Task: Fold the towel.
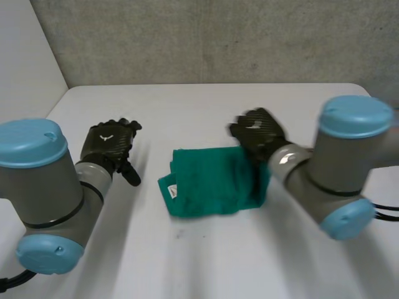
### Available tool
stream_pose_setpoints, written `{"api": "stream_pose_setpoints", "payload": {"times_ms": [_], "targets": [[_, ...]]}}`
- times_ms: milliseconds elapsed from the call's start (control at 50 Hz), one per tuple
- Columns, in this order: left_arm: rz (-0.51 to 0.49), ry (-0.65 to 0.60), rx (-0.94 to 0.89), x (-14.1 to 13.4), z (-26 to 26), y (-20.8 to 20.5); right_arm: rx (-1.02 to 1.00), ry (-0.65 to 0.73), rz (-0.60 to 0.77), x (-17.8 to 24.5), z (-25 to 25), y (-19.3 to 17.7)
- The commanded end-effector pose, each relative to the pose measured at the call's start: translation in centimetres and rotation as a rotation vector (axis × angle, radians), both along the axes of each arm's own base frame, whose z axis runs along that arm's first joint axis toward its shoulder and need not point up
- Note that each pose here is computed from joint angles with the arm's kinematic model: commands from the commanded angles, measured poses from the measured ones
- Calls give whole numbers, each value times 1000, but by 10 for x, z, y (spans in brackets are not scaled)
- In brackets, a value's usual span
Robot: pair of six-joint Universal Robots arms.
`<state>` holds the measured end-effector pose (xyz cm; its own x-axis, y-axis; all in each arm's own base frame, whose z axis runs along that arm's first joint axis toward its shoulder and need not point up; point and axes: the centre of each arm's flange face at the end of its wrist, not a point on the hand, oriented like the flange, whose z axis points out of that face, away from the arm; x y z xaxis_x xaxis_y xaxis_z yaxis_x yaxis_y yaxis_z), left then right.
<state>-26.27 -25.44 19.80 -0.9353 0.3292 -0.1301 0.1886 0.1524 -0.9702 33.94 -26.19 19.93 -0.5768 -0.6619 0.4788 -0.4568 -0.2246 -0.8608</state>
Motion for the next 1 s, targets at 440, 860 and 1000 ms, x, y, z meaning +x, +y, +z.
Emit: {"api": "stream_pose_setpoints", "payload": {"times_ms": [440,860,1000], "targets": [[-136,212,-56,-72,16,-10,329,-314,-49,7,7,-7],[-64,-28,256,-61,-72,12,567,-137,-174,-4,-65,-33],[-96,28,158,-61,-25,11,498,-132,-208,-8,-47,-37]]}}
